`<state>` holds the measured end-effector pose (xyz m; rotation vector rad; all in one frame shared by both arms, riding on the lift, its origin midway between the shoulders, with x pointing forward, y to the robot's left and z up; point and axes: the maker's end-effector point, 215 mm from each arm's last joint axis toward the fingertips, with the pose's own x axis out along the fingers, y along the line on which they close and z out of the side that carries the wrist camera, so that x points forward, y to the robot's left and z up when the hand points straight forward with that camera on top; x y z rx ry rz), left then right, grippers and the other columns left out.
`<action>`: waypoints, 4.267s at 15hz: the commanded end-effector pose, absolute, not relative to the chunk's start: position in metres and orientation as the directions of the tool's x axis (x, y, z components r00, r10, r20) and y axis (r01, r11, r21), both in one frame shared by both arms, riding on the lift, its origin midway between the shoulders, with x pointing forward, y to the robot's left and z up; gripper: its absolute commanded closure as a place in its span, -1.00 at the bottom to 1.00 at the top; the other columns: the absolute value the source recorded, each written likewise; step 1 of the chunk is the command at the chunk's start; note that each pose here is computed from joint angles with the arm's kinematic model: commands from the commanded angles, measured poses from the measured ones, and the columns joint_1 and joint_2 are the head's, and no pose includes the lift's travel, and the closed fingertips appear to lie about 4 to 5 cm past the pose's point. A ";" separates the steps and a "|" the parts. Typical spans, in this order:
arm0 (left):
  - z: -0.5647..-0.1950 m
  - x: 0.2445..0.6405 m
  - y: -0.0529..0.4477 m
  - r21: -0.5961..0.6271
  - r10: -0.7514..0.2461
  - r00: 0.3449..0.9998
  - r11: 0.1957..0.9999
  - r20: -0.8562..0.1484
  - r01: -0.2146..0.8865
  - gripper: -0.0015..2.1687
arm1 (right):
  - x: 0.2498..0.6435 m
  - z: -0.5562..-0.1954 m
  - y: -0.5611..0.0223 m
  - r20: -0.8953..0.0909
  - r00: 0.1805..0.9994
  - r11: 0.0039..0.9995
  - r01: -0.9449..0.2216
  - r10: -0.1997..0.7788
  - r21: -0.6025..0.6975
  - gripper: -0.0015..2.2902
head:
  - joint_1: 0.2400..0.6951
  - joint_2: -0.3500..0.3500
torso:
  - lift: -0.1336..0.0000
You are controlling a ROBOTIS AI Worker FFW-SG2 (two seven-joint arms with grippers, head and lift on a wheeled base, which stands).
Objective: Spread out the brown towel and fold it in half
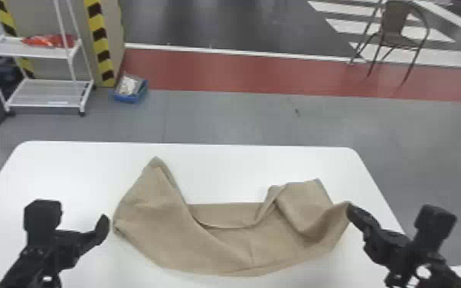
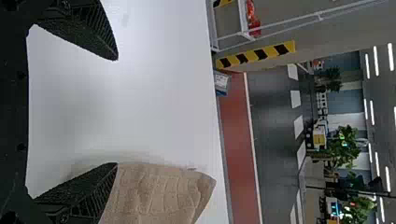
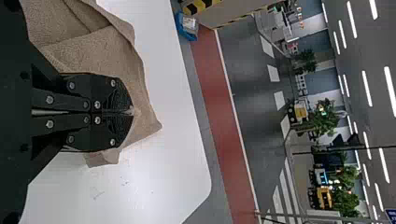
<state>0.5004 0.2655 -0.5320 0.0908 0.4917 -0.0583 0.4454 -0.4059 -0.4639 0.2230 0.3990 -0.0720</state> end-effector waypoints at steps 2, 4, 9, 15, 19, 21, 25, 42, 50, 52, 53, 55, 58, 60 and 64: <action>-0.518 0.473 0.268 -0.076 -0.105 0.859 0.994 -0.501 0.077 -0.86 | 0.443 -0.466 -0.407 -0.397 0.917 0.973 0.117 -0.029 0.200 0.55 | 1.00 -0.47 | 1.00; -0.530 0.462 0.255 -0.145 -0.162 0.824 0.985 -0.543 0.098 -0.80 | 0.444 -0.466 -0.406 -0.397 0.918 0.974 0.114 -0.027 0.198 0.55 | 1.00 -0.48 | 1.00; -0.553 0.461 0.223 -0.181 -0.229 0.794 0.972 -0.563 0.152 -0.75 | 0.446 -0.473 -0.406 -0.390 0.920 0.973 0.115 -0.029 0.199 0.55 | 1.00 -0.60 | 1.00; -0.561 0.483 0.209 -0.128 -0.224 0.819 0.975 -0.529 0.184 -0.75 | 0.448 -0.473 -0.403 -0.387 0.922 0.973 0.103 -0.016 0.206 0.55 | 1.00 -0.64 | 1.00; -0.570 0.482 0.205 -0.126 -0.230 0.808 0.973 -0.543 0.193 -0.74 | 0.449 -0.473 -0.402 -0.386 0.923 0.973 0.101 -0.014 0.207 0.55 | 1.00 -0.65 | 1.00; -0.570 0.484 0.198 -0.127 -0.242 0.805 0.970 -0.542 0.206 -0.66 | 0.449 -0.472 -0.401 -0.385 0.923 0.973 0.099 -0.013 0.206 0.55 | 1.00 -0.66 | 1.00; -0.574 0.484 0.193 -0.129 -0.254 0.793 0.967 -0.553 0.220 -0.52 | 0.448 -0.468 -0.402 -0.380 0.925 0.974 0.098 -0.014 0.204 0.55 | 1.00 -0.69 | 1.00; -0.477 0.411 0.278 -0.037 -0.093 0.762 0.995 -0.641 0.090 0.36 | 0.452 -0.421 -0.405 -0.307 0.952 0.977 0.081 -0.018 0.195 0.55 | 1.00 -0.59 | 1.00; -0.534 0.409 0.294 0.050 -0.007 0.663 0.997 -0.748 0.067 -0.85 | 0.447 -0.443 -0.385 -0.346 0.938 0.978 0.055 0.019 0.203 0.55 | 1.00 -0.35 | 1.00; -0.539 0.400 0.298 0.059 0.008 0.652 0.997 -0.758 0.057 -0.87 | 0.443 -0.452 -0.379 -0.365 0.931 0.978 0.049 0.028 0.201 0.55 | 1.00 -0.35 | 1.00; -0.543 0.393 0.299 0.061 0.012 0.643 0.997 -0.766 0.054 -0.87 | 0.443 -0.458 -0.375 -0.375 0.926 0.979 0.046 0.034 0.201 0.55 | 1.00 -0.33 | 1.00; -0.548 0.372 0.295 0.048 0.009 0.601 0.998 -0.799 0.049 -0.88 | 0.443 -0.465 -0.371 -0.383 0.923 0.978 0.041 0.042 0.205 0.55 | 1.00 -0.30 | 1.00; -0.547 0.350 0.292 0.044 0.018 0.569 0.999 -0.822 0.032 -0.88 | 0.446 -0.472 -0.363 -0.393 0.918 0.976 0.033 0.055 0.214 0.55 | 1.00 -0.30 | 1.00; -0.551 0.339 0.292 0.027 0.009 0.534 0.999 -0.845 0.024 -0.86 | 0.448 -0.474 -0.359 -0.398 0.915 0.978 0.027 0.059 0.207 0.55 | 1.00 -0.29 | 1.00; -0.564 0.339 0.289 -0.006 -0.011 0.521 1.000 -0.853 0.011 -0.80 | 0.447 -0.477 -0.351 -0.403 0.912 0.977 0.015 0.073 0.212 0.55 | 1.00 -0.29 | 1.00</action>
